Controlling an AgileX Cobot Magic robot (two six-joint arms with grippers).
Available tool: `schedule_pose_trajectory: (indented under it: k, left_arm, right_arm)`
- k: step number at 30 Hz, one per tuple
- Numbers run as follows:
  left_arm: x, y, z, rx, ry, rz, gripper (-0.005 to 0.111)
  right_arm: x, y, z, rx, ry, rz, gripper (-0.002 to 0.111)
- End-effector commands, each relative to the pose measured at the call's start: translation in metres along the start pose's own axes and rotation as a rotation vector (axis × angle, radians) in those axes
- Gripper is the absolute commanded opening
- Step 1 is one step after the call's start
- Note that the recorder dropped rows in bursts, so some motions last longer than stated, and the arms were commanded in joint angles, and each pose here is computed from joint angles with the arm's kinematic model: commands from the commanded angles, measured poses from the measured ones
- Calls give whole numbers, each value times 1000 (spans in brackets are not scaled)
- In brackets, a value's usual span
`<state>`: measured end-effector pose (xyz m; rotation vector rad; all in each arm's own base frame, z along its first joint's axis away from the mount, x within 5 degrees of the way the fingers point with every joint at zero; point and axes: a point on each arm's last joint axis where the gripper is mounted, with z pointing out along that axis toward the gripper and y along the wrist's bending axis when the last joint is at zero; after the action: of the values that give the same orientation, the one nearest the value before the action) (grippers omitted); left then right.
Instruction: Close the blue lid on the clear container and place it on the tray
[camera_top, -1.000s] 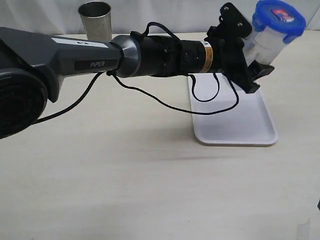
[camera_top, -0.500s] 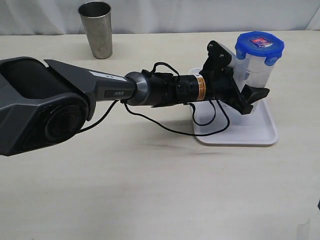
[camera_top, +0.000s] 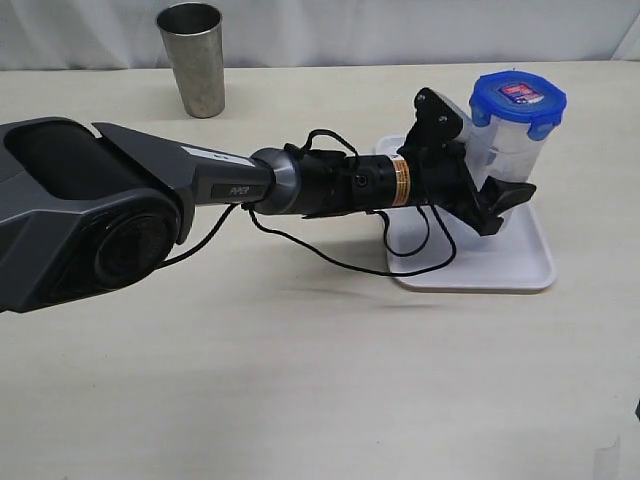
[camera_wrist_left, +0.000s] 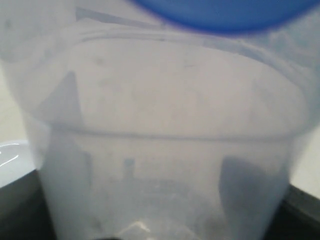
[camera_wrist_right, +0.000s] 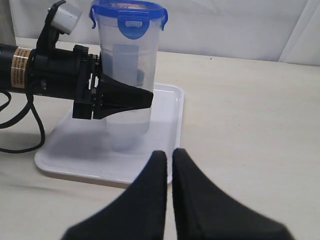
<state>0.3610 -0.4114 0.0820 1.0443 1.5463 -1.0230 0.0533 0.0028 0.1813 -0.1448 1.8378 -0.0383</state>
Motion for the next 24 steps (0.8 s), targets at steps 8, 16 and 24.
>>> schedule_pose_trajectory:
  k: [8, 16, 24]
  left_arm:
    - [7, -1, 2, 33, -26, -10, 0]
    - [5, -1, 2, 36, -45, -22, 0]
    - [6, 2, 2, 10, -30, -30, 30]
  right_arm:
    - [-1, 0, 0, 4, -14, 0, 4]
    - [-1, 0, 0, 4, -14, 0, 4]
    - [-1, 0, 0, 4, -14, 0, 4]
